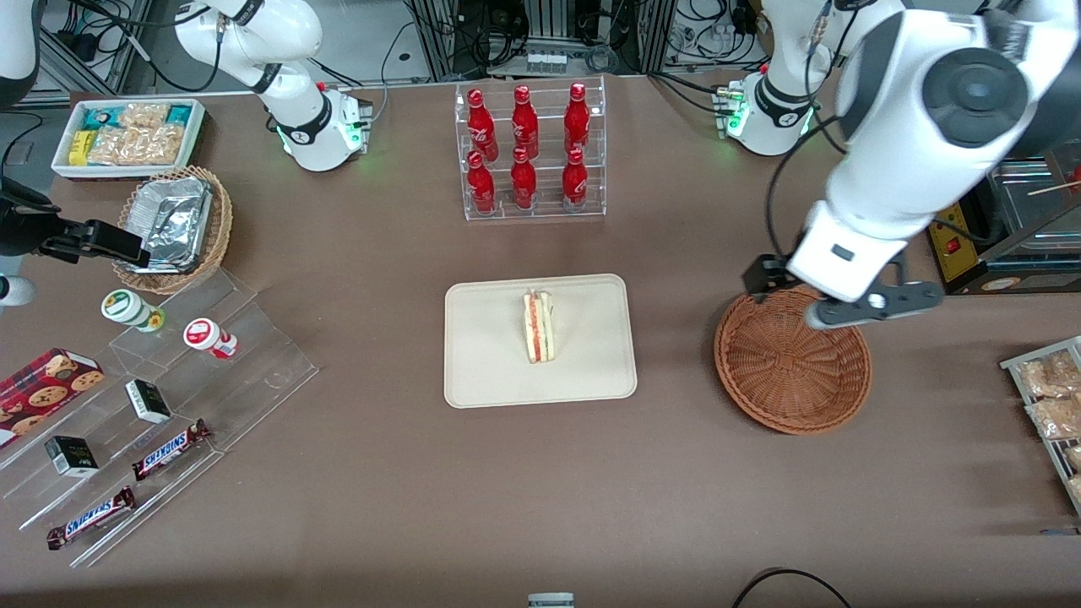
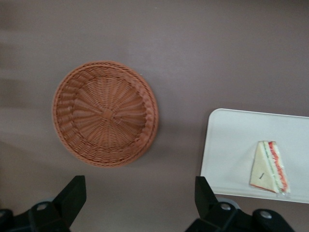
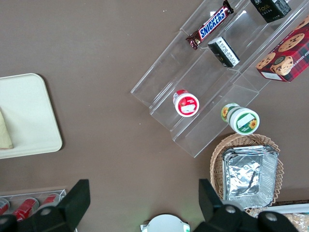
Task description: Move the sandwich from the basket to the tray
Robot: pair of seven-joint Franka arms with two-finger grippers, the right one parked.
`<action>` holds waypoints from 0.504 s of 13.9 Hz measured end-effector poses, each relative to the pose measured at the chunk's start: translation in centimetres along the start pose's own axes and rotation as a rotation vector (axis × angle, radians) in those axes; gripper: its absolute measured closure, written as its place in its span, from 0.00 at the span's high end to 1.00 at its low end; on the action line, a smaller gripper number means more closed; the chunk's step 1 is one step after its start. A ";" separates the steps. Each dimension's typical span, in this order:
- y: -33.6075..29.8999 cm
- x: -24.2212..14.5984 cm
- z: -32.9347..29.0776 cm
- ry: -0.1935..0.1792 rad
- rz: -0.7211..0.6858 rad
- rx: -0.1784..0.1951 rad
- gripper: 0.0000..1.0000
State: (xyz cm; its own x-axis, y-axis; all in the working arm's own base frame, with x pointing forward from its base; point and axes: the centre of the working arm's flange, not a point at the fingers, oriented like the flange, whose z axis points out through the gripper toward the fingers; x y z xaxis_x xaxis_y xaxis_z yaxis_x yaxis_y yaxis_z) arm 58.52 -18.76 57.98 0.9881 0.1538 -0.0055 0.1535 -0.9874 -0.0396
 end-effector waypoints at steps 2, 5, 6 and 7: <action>-2.4 0.9 -0.3 0.007 -0.007 0.003 1.00; -5.8 1.6 -1.4 0.014 -0.009 0.001 1.00; -6.9 1.6 -1.7 0.005 0.000 0.002 1.00; -7.9 1.6 -2.0 0.000 0.008 0.001 1.00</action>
State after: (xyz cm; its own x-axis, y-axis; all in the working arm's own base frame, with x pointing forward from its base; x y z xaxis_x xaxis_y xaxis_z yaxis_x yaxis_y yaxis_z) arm 58.93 -10.79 60.26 0.9894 0.1454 -0.0057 0.1451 -0.9886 -0.0409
